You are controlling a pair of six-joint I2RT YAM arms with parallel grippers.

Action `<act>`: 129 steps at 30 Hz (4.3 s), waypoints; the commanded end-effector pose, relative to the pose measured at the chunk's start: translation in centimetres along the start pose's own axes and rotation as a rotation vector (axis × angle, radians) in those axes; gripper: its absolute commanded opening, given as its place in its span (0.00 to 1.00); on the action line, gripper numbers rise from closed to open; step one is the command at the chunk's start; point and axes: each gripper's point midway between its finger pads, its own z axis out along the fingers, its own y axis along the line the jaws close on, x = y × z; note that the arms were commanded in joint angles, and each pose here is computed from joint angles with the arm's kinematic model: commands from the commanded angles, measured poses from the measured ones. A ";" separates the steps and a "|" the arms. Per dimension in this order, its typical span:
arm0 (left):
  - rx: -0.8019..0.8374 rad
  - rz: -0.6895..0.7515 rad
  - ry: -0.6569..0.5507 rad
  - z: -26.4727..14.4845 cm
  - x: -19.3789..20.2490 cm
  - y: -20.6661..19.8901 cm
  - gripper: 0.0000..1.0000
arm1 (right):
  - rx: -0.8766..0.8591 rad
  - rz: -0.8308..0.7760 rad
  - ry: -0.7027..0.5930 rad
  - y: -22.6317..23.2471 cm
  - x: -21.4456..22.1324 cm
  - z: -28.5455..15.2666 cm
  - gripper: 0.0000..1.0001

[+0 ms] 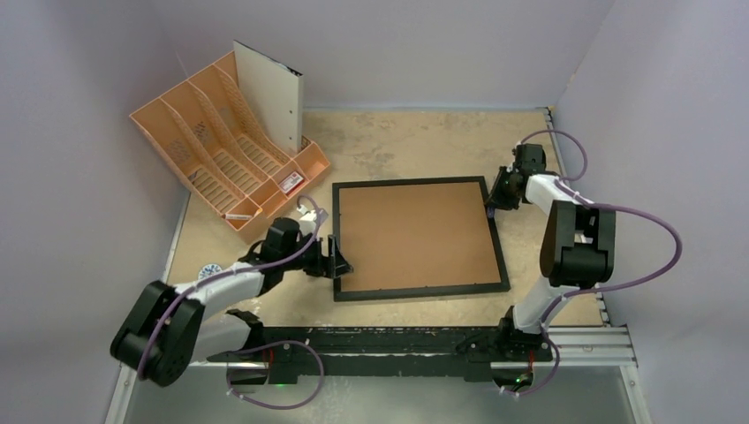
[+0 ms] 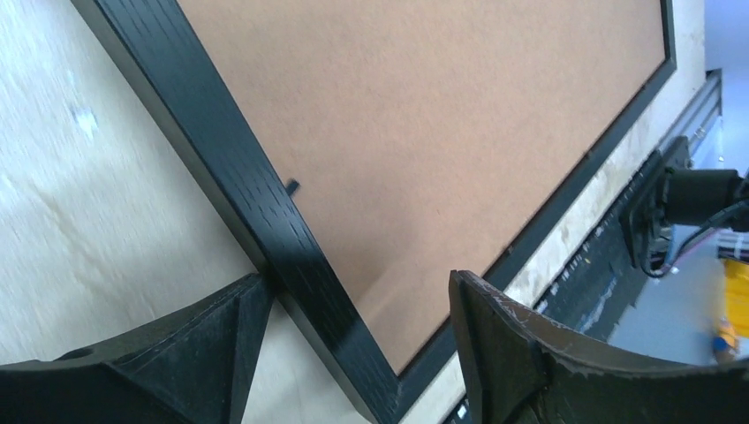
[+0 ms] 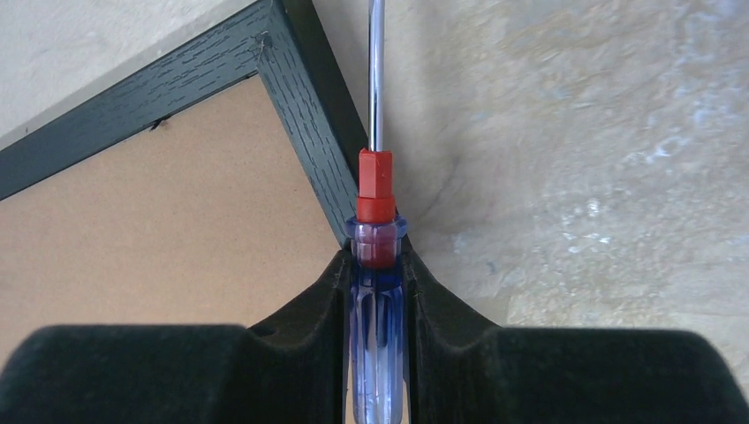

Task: Take the photo out of the frame
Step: Adjust the photo frame at the center of the board, then adjust the screwdriver.

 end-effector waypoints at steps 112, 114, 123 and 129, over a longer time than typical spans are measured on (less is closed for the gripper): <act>0.832 0.397 -0.173 -9.3 -12.9 -21.5 0.00 | -1.458 -0.597 -0.038 23.2 14.0 -32.1 0.75; 0.835 0.392 -0.166 -9.3 -12.9 -21.5 0.00 | -1.455 -0.610 -0.030 23.7 14.2 -32.0 0.67; 0.830 0.379 -0.156 -9.0 -12.6 -21.2 0.00 | -1.487 -0.612 0.008 25.0 14.5 -31.9 0.39; 0.834 0.375 -0.134 -8.8 -12.4 -21.0 0.00 | -1.485 -0.615 0.002 25.1 14.4 -31.7 0.44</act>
